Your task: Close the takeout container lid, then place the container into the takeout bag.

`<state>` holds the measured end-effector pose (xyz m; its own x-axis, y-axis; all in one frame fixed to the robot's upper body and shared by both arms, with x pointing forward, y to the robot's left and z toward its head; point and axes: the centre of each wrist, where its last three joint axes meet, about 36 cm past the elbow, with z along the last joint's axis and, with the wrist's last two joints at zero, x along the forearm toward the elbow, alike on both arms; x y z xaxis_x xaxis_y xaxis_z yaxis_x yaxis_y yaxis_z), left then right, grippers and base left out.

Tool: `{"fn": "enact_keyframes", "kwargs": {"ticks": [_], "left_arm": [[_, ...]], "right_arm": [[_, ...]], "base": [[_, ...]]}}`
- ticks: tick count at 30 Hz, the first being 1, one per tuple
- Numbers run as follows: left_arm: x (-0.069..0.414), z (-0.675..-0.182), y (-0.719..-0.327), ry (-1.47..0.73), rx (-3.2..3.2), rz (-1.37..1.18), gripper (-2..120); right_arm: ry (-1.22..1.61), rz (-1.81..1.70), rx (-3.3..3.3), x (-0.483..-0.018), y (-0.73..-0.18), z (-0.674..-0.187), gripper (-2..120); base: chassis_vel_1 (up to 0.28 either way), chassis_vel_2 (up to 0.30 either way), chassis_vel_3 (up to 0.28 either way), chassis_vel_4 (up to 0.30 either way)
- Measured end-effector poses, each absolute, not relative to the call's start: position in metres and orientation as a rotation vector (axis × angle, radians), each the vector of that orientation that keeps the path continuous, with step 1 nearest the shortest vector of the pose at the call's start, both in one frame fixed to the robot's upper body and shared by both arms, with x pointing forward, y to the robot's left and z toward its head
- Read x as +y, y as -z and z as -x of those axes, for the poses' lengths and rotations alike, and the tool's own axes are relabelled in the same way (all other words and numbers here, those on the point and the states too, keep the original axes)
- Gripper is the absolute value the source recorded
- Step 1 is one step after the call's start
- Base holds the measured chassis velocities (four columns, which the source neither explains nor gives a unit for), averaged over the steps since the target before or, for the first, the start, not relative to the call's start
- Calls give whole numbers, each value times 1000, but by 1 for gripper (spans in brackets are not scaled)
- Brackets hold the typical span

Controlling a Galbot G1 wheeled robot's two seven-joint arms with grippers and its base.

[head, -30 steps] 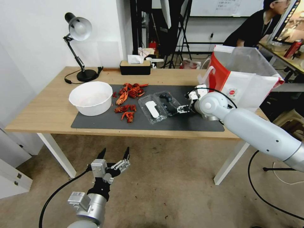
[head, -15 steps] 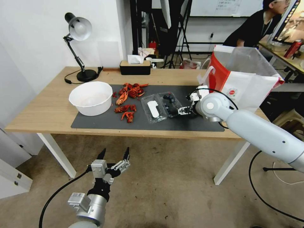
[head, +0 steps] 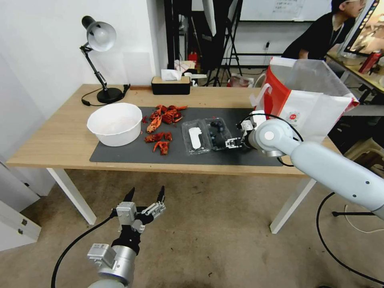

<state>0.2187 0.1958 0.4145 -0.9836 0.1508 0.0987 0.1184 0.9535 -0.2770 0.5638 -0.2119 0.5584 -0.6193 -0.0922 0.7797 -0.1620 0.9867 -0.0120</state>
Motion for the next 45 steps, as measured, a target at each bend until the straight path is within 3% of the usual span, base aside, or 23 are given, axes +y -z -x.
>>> {"fn": "enact_keyframes", "kwargs": {"ticks": [36, 45], "left_arm": [[197, -218, -415, -408, -3000, 207, 100], [198, -219, -416, -411, -3004, 208, 100]], "right_arm": [[-73, -204, -2245, -210, -565, -545, 100], [-142, -242, -2423, -234, -579, -551, 100]], "base": [[0, 0, 0, 0], [0, 0, 0, 0]]}}
